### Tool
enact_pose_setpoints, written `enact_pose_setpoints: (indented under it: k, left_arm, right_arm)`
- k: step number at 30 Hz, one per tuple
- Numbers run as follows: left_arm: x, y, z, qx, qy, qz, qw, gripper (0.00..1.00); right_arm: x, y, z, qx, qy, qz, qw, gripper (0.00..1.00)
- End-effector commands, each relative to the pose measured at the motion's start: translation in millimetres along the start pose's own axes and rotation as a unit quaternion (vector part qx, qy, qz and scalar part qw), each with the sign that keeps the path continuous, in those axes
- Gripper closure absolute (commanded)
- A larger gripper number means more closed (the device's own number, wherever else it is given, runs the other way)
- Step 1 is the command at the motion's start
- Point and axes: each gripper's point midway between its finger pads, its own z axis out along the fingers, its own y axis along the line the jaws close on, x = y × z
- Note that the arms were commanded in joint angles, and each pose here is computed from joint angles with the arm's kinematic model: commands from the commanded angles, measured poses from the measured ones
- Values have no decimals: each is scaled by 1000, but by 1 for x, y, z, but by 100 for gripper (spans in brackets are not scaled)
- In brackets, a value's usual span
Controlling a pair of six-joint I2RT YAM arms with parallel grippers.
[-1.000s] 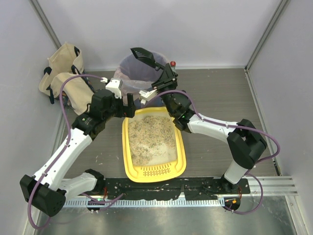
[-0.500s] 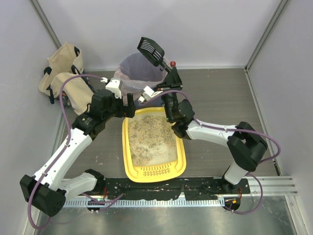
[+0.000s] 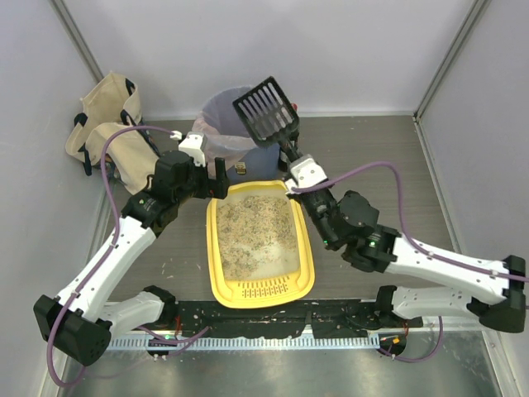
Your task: Clean the litter box
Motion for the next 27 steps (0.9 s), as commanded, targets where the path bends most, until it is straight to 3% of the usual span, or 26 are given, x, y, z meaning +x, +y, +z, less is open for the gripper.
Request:
enact_pose_setpoints:
  k: [1,3,8,17,23,27]
  left_arm:
    - [-10,-2,0,2,-21,0,1000,0]
    - [-10,-2,1,1,-20,0,1000,0]
    - [-17,2,-6,-9,-40,2,999,0]
    - [-33,6,-24,-10,-102,4,995,0]
    - [-37,1,-31,2,-111,-3,994,0]
    - [-30,-5,-31,20,-104,-20,994,0]
  right_arm:
    - [59,45,-52,-108,164,184,963,99]
    - [71,56,-70,-108,215,248,939,99]
    - [100,67,-121,-131,354,257,890,99]
    - [88,90,-162,-206,461,273,819,99]
    - [71,97,-185,-251,519,278,769,99]
    - [71,115,-198,-284,579,242,726,98]
